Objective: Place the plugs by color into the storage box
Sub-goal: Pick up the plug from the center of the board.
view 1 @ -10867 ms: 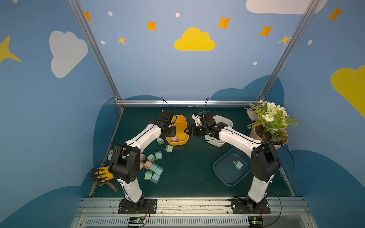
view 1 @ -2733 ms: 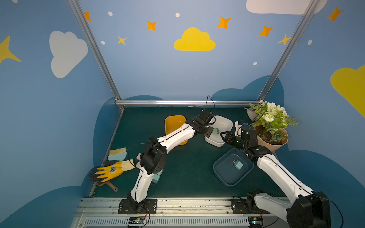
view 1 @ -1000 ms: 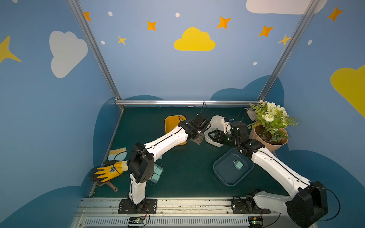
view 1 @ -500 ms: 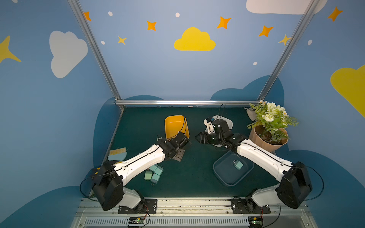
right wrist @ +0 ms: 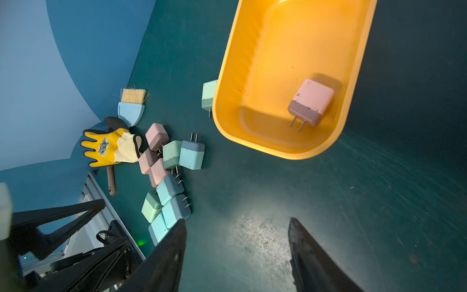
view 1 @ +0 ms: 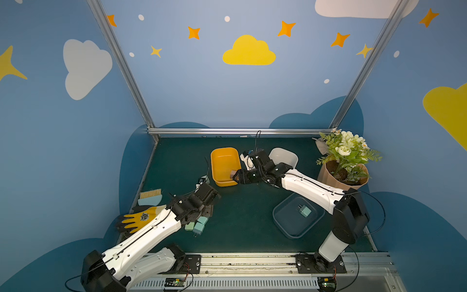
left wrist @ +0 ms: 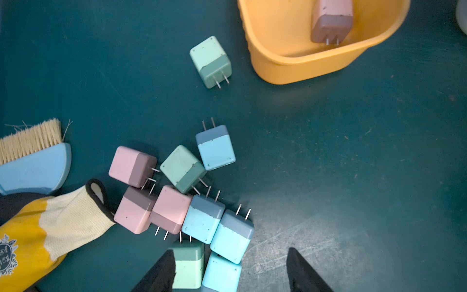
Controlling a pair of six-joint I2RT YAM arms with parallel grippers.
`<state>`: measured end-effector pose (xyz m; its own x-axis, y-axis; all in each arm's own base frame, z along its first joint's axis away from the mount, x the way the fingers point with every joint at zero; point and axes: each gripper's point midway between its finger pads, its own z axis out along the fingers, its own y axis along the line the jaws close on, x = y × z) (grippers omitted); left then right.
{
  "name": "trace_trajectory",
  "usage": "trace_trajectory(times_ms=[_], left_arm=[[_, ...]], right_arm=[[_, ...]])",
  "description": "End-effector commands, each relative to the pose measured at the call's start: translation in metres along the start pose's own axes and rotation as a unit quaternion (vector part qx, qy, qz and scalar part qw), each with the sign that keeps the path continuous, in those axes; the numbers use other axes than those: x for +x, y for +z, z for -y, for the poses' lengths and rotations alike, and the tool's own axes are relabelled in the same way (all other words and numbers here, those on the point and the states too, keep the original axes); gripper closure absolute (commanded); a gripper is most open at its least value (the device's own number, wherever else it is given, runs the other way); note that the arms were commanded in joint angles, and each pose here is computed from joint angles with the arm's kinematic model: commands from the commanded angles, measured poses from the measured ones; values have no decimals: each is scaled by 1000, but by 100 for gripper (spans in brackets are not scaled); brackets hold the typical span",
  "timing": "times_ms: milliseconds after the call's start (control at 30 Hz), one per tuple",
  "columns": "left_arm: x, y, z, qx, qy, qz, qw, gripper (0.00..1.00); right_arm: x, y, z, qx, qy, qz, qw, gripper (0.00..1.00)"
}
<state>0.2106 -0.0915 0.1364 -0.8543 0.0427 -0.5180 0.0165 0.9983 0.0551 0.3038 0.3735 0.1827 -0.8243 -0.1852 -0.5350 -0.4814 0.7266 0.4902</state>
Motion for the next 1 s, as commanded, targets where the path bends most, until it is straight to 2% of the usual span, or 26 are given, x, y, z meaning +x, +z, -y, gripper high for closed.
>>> trace_trajectory(times_ms=[0,400,600,800,967], left_arm=[[6,3,-7,-1,-29,-10,1000,30],[17,8,-23,-30,-51,-24,998,30],[21,-6,-24,-11,-91,-27,995,32],[26,-30,-27,28,-134,-9,991,33],[28,-46,-41,18,-150,4,988,33]], right_arm=[[1,0,-5,-4,-14,-25,1000,35],[24,29,-14,-35,0,-78,996,34],[44,47,-30,-44,-20,-104,993,40],[78,66,-73,-113,-101,-141,978,36],[86,89,-86,-84,-161,-134,974,35]])
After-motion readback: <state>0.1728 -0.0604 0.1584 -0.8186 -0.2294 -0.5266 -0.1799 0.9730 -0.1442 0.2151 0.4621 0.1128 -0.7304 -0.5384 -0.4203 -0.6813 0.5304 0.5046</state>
